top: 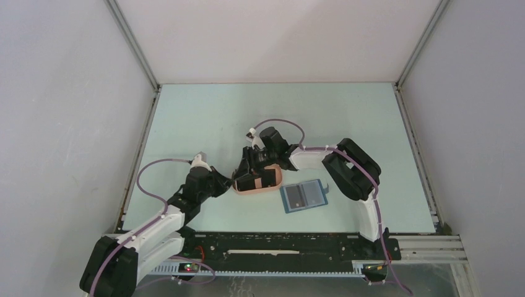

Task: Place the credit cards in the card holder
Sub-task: Pick up the credit card from the storage box.

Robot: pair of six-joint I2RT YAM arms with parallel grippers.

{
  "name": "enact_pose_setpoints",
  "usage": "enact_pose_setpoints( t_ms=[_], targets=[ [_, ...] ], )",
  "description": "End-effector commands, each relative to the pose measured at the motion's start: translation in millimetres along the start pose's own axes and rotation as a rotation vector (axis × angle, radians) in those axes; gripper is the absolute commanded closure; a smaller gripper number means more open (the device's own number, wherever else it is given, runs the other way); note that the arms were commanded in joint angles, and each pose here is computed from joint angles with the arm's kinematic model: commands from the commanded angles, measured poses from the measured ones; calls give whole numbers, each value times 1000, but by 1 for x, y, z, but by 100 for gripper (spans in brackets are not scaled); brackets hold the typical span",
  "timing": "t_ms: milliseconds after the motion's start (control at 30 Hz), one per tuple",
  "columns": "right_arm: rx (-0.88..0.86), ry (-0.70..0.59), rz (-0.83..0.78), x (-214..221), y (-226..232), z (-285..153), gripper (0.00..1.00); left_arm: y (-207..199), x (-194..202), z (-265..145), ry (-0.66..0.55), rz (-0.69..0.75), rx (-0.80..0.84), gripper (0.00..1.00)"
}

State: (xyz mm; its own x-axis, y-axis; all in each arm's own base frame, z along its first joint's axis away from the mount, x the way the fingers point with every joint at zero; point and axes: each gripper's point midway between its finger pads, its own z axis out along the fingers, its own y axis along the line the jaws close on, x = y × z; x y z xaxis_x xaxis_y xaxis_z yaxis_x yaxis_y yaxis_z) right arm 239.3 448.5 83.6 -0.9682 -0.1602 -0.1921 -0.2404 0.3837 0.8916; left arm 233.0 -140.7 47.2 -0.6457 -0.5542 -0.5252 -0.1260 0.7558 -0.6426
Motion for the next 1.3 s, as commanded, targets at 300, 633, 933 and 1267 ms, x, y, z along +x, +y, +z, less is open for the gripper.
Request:
enact_pose_setpoints(
  t_ms=[300, 633, 933, 1267],
  targets=[
    [170, -28, -79, -6, -27, -1, 43, -18, 5, 1, 36, -8, 66, 97],
    [93, 16, -40, -1, -16, -1, 35, -23, 8, 2, 62, 16, 79, 93],
    [106, 12, -10, -5, -27, -3, 29, -29, 9, 2, 80, 37, 99, 82],
    [102, 2, 15, -11, -27, -9, 30, -37, 15, 4, 131, 66, 122, 69]
  ],
)
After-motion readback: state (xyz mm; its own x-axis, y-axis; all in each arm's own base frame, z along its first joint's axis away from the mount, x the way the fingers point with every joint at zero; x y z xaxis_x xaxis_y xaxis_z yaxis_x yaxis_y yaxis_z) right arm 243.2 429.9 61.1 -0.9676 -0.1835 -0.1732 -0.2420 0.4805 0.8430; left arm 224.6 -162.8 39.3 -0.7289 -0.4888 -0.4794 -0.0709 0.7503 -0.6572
